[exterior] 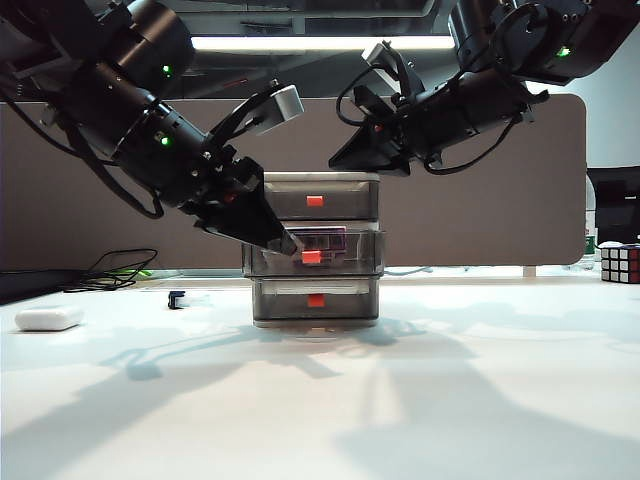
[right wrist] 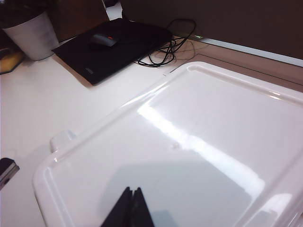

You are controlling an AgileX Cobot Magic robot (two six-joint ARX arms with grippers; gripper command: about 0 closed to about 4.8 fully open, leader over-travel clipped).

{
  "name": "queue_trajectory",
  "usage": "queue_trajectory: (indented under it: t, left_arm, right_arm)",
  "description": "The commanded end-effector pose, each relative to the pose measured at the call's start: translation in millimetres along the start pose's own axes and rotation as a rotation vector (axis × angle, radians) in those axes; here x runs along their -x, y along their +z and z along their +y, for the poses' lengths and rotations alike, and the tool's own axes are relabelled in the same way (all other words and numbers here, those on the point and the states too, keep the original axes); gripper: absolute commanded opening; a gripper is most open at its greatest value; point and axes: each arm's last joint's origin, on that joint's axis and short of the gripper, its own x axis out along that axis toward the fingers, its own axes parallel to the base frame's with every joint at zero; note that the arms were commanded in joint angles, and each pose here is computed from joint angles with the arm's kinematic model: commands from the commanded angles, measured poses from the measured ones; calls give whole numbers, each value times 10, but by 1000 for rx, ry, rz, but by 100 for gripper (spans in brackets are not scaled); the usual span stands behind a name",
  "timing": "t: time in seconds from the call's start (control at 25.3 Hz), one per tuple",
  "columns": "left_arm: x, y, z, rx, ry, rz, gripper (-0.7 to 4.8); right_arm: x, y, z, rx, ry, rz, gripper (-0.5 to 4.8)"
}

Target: Open the second layer of the drawer on the table, pick up a pack of napkins on the table and put it in, and finally close the drawer.

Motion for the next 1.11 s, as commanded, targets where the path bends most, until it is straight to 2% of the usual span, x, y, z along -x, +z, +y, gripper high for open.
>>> queue_trajectory:
  t: [0.04,0.12,0.24,0.36,0.4,0.59,0.71,0.83,0.95,1.11]
  left_arm:
    - [-79,9,66,-3,74,-41,-4]
    - [-151,-14,104,-10,115,-54,-4]
    - [-238,-52,153,37,181,-67,-4]
    - [-247,-45,173,31,226,-73,-4]
    - [-242,-31,191,27,273,-78,-4]
    - [-236,-4,202,23,291,-103,-4]
    - [-154,-21,117,65,167,-41,-4]
    - [97,42,1,20,149,18,-4]
    - [601,93,-212,12,253,-46,-4]
    - [1196,-102,-583,71,364,-170,-4]
  right_arm:
    - [-8,-53,-4,-22,-9,40,-4]
    - [-8,-56,-4,-24,-9,43,-4]
    - [-8,-57,-4,-24,-9,44,-4]
    - [-7,-63,-5,-22,-9,50,-4]
    - [-7,-71,-5,-16,-10,57,-4]
    - [-5,-97,-5,-22,-10,80,-4]
    - [15,-63,25,22,34,73,-4]
    - [142,98,143,92,19,63,-5]
    - [422,301,347,137,-28,55,-5]
    - [922,170,636,152,-109,33,-5]
